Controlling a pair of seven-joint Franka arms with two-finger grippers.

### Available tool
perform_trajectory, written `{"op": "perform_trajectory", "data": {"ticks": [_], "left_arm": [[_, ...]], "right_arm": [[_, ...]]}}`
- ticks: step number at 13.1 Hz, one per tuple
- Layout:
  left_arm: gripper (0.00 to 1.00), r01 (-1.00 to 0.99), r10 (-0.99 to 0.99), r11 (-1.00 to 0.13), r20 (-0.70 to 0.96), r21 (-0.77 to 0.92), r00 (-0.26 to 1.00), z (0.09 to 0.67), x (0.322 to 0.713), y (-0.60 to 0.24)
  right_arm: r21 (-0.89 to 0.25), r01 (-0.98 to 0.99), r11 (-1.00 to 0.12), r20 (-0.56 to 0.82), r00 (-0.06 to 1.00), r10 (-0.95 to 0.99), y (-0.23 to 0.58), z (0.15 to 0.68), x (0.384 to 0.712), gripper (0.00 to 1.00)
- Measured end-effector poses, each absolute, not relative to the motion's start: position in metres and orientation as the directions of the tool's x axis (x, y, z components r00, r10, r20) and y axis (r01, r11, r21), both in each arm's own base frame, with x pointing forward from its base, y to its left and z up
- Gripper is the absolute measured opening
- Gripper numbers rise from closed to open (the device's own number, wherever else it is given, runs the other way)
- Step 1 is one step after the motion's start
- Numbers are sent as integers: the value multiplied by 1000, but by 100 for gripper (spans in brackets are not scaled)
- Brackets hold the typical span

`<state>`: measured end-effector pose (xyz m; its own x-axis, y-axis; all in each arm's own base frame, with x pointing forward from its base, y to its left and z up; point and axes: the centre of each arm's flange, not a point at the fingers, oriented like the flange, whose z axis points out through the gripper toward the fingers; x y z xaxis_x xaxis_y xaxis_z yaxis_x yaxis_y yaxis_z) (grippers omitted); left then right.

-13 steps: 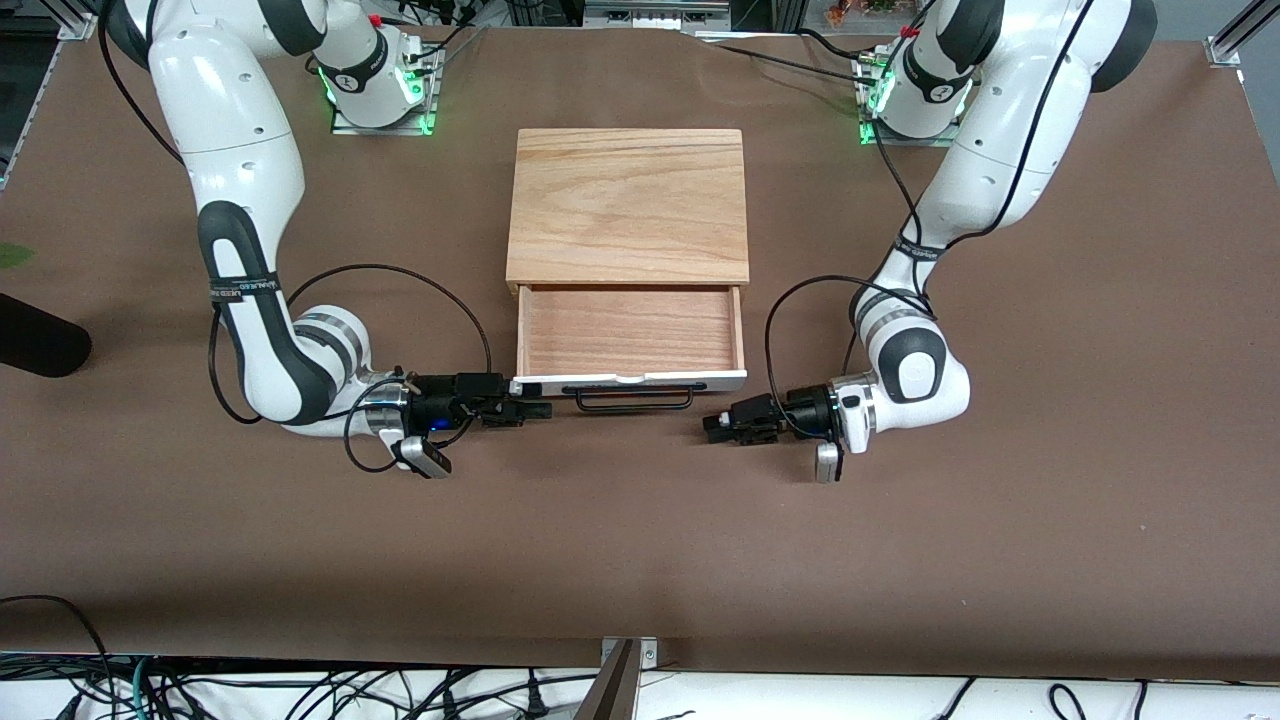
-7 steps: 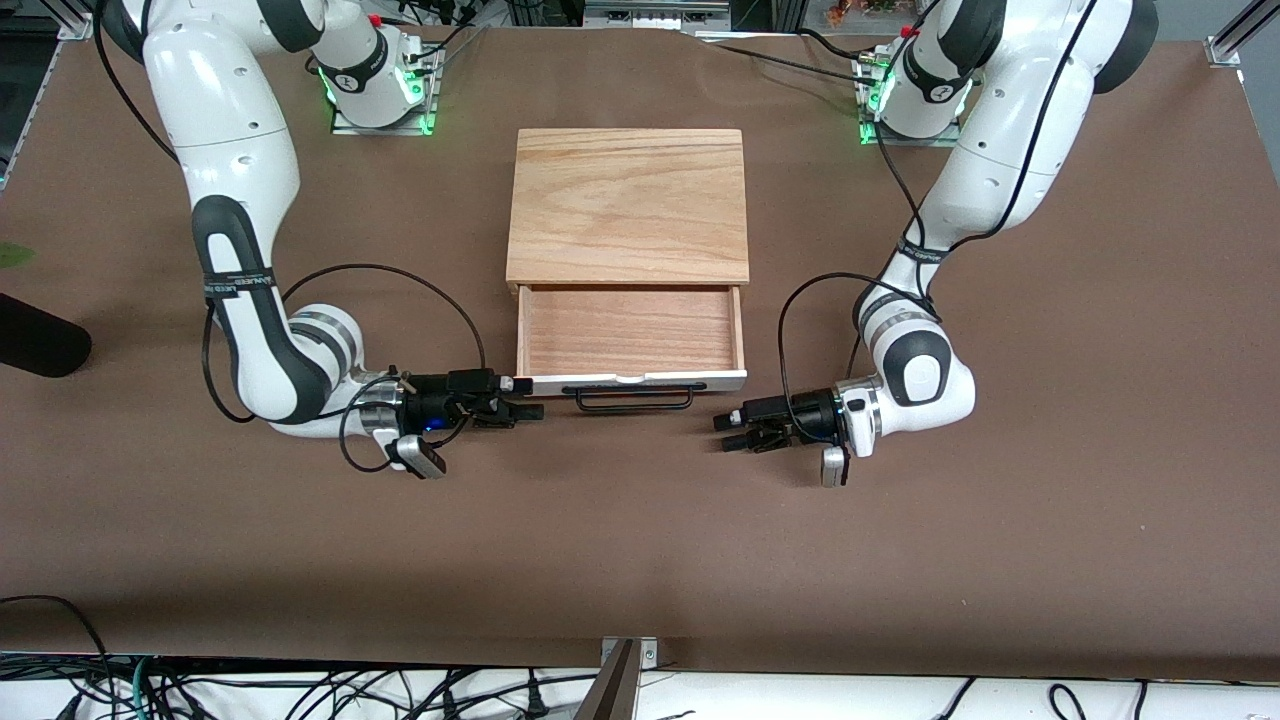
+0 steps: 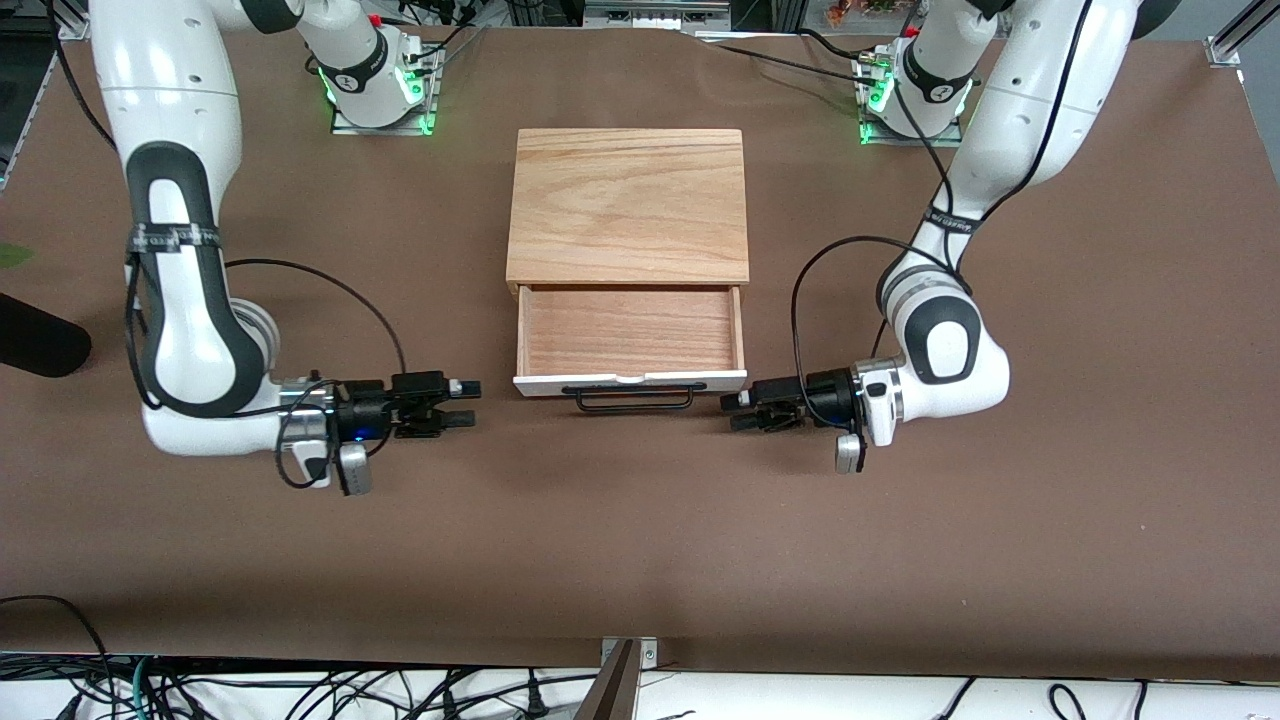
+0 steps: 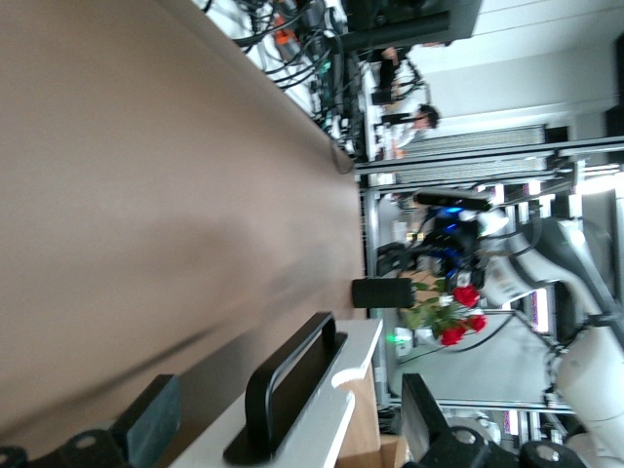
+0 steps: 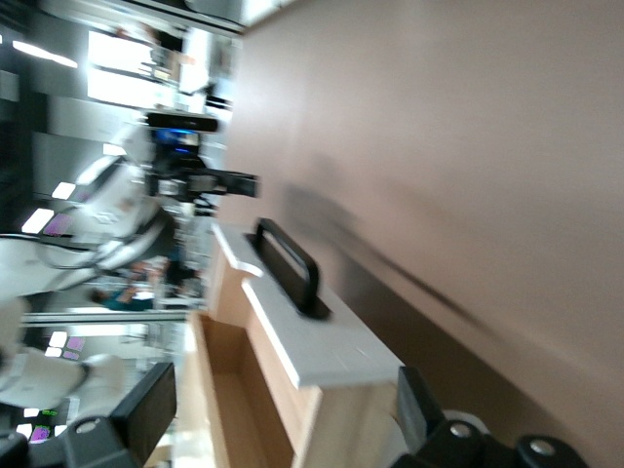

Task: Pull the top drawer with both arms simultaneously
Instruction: 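Open both grippers and draw them back from the handle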

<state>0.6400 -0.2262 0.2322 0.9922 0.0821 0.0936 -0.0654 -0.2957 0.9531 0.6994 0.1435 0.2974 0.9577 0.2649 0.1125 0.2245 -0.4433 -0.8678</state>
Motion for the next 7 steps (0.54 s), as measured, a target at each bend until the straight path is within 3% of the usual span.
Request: {"op": "perform_trajectory", "data": {"ticks": [4,7], "left_arm": [[100,-109,-20,-476,113,873,993,292,612,-189],[100,-98,-79,-659,62,745,995,372,598,-151]], "right_arm": [[-632,365,-684,96,912,398,94,355,708,100],[-417,462,-783,56,873,485,63,407,700,100]]}}
